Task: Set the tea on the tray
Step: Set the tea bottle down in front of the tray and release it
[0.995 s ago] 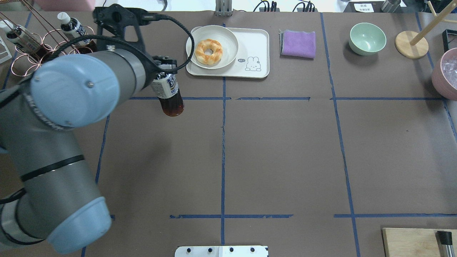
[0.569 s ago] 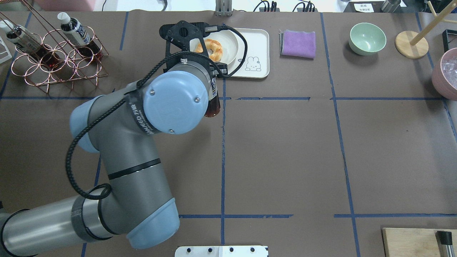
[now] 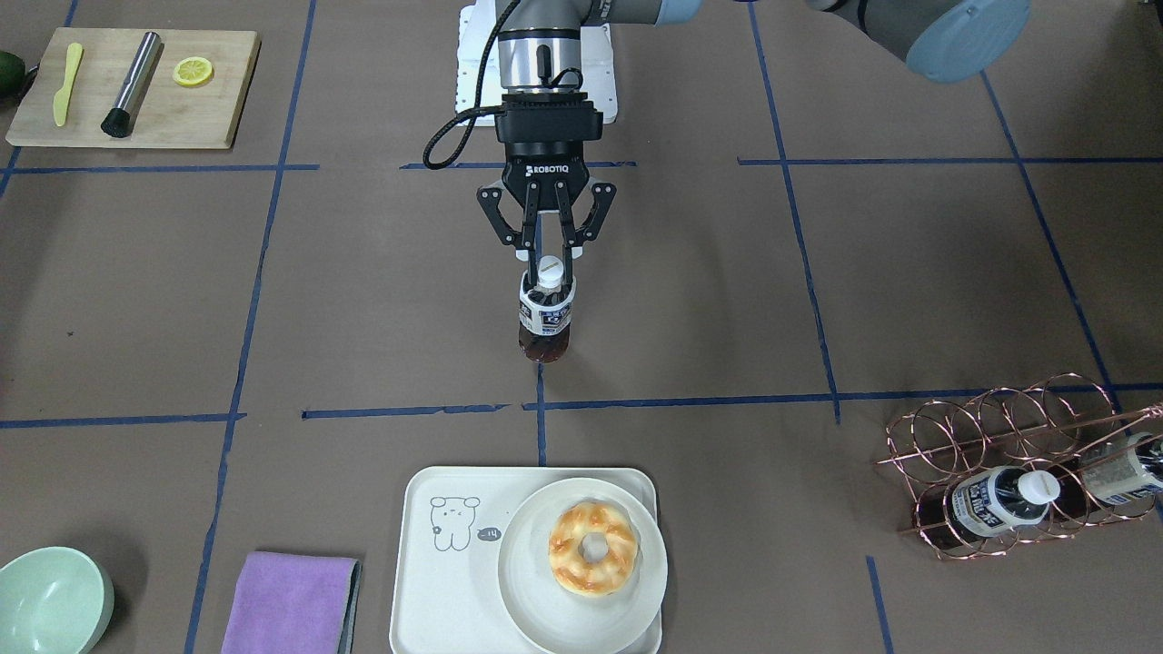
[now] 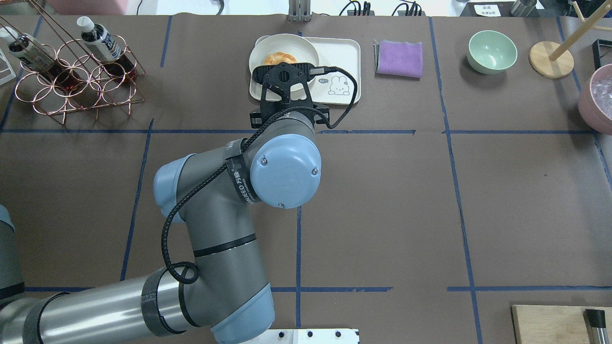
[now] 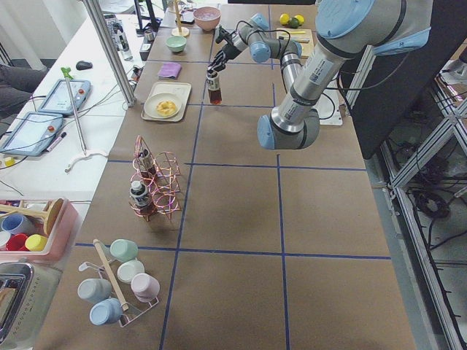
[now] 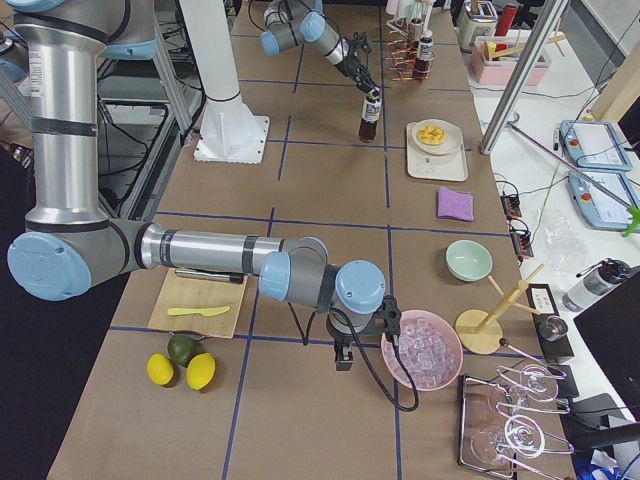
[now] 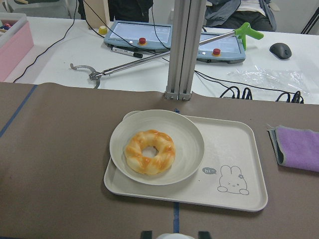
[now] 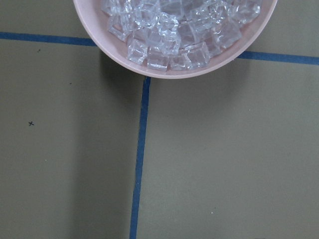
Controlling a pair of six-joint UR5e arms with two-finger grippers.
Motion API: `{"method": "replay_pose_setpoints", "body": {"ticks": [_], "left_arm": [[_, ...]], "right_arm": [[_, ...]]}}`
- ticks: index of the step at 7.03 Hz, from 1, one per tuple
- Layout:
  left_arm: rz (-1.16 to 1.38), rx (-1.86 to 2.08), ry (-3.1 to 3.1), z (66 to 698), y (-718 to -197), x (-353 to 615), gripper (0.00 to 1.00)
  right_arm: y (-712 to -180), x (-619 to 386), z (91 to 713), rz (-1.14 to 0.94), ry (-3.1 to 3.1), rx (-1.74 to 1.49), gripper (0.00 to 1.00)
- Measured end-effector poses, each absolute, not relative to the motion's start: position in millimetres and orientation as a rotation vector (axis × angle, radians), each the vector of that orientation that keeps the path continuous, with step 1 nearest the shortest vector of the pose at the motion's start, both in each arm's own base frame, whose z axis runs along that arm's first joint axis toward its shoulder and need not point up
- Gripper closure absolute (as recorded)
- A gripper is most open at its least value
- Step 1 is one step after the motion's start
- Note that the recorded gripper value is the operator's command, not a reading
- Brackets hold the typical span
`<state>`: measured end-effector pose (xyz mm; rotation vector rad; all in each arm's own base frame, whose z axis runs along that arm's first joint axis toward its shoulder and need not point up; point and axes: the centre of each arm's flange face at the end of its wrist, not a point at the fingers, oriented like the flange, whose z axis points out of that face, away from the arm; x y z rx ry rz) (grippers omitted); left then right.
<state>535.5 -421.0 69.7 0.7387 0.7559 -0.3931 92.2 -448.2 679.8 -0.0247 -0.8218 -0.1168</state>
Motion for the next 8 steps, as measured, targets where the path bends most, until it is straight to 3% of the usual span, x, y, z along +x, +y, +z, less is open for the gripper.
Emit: {"method": "replay_pose_setpoints", "body": {"ticks": [2,4,6,7,8], "left_arm": [[-0.395,0.756,0.753,74.1,-413.5,549.4,0.60],[-0.394,0.763,0.753,75.8,-412.2,552.1,0.40],[-0.390,0.765,0.750,77.2,-411.9,552.7,0.33],[-0.389,0.765,0.749,78.7,-411.9,552.6,0.00],[-0.382,0.767,0.749,78.9,-411.1,550.8,0.00]], "right_arm": [[-448.4,92.4,679.5,-0.116,-0.822,-0.024,0.00],[-448.9,92.4,678.6,-0.115,-0.822,-0.023,0.00],[-449.1,92.4,677.9,-0.108,-0.821,-0.025,0.00],[-449.2,92.4,677.8,-0.106,-0.821,-0.026,0.00],[-449.2,92.4,677.7,-0.105,-0.821,-0.026,0.00]]}}
